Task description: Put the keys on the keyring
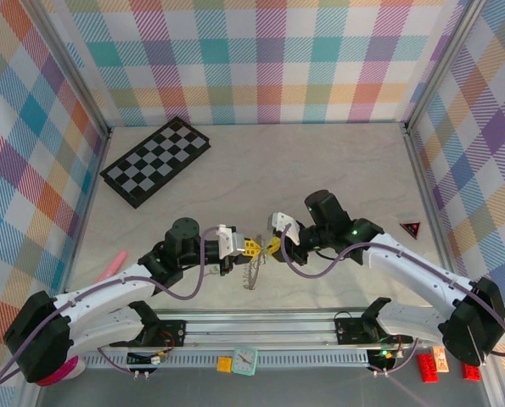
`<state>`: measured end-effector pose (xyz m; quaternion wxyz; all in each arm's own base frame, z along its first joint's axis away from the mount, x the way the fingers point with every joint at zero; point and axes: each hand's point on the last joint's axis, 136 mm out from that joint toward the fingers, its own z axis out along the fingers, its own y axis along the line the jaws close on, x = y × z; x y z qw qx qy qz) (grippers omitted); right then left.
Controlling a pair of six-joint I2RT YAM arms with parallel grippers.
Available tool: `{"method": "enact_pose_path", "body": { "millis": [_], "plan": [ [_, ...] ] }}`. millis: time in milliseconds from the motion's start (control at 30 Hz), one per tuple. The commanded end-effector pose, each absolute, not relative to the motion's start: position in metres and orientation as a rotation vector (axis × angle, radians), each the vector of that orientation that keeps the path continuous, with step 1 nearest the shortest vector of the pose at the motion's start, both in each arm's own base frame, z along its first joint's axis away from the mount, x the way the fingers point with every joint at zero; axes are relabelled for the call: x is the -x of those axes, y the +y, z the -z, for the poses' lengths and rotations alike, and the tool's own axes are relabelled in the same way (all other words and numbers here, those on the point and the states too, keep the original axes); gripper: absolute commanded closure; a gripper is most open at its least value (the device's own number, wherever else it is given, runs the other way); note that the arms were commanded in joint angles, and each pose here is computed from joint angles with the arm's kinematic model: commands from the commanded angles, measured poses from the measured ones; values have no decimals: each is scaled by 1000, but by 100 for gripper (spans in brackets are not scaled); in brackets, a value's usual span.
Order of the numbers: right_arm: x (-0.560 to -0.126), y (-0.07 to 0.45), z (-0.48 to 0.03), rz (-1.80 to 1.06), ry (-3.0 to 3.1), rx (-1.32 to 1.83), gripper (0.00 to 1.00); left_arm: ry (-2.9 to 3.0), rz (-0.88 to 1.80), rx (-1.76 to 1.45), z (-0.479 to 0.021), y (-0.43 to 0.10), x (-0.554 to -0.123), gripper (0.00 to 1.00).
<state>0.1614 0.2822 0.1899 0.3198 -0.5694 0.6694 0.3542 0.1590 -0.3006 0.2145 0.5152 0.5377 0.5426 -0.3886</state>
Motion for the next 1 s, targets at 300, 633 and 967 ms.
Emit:
{"method": "enact_pose_path", "body": {
  "millis": [300, 633, 967],
  "plan": [
    [-143, 290, -225, -1057, 1526, 1481, 67, 1165, 991, -1250, -238, -306, -152, 100],
    [-144, 297, -221, -1094, 1528, 1470, 74, 1163, 1007, -1238, -241, -307, -153, 100],
    [-152, 297, -226, -1022, 1523, 1474, 100, 1221, 971, -1223, -237, -304, -159, 87]
  ]
}}
